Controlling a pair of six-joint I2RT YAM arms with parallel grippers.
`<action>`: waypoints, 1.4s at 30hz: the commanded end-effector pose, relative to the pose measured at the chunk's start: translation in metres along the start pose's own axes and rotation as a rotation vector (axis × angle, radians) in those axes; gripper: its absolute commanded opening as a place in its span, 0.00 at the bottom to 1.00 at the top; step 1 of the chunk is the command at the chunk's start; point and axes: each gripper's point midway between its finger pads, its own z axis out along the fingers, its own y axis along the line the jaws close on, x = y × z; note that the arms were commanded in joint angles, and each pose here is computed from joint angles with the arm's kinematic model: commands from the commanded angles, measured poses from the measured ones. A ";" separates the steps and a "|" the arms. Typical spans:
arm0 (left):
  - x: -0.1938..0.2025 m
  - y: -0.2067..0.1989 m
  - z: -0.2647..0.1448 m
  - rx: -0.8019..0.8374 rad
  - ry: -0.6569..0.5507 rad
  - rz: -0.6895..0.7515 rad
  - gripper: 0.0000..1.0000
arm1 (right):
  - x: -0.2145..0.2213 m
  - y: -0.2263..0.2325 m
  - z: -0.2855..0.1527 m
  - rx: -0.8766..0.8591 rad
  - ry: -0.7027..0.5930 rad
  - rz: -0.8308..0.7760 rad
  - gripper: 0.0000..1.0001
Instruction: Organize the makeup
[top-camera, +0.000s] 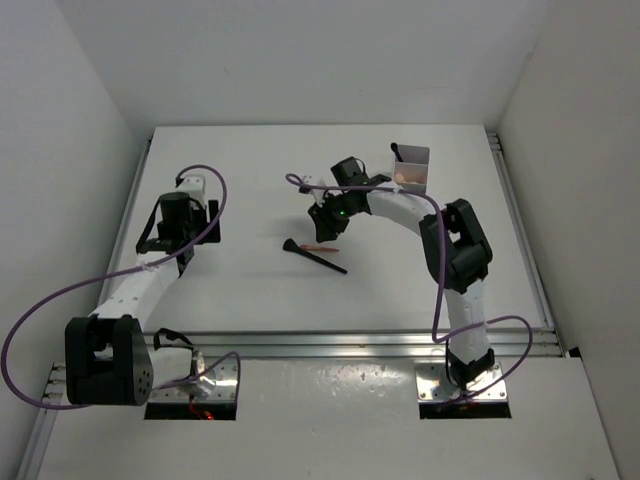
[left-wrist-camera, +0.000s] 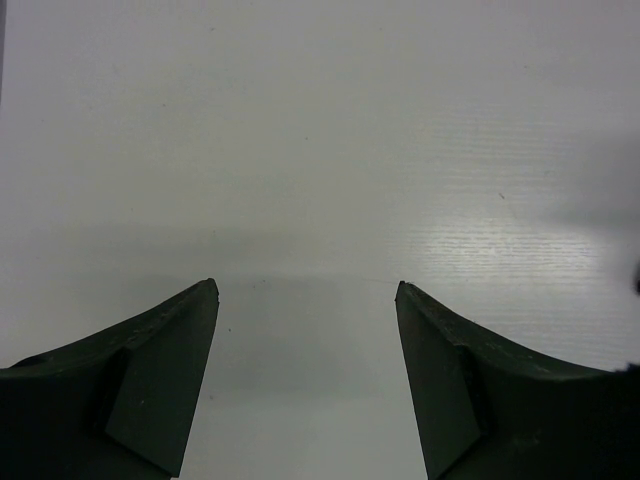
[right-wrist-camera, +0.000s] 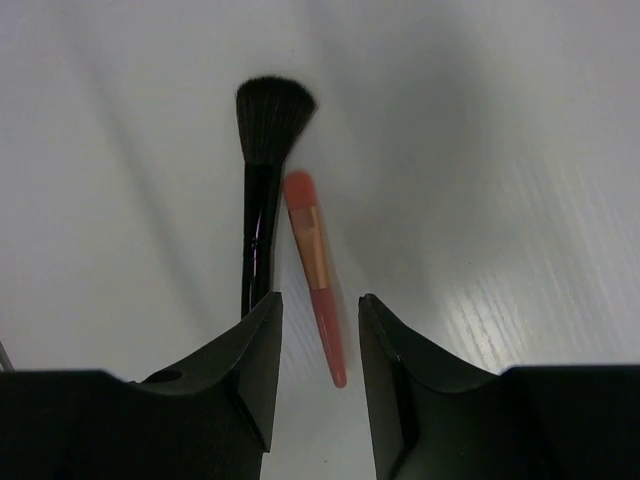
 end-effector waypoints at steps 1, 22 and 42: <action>-0.008 -0.004 -0.006 0.012 -0.044 -0.011 0.77 | -0.014 0.006 -0.007 -0.002 -0.018 -0.080 0.37; -0.010 -0.004 -0.010 0.012 -0.052 -0.014 0.77 | 0.025 -0.018 0.021 0.159 0.105 -0.059 0.35; -0.007 -0.001 -0.008 0.005 -0.042 -0.018 0.77 | -0.045 0.012 -0.003 0.118 -0.019 -0.394 0.34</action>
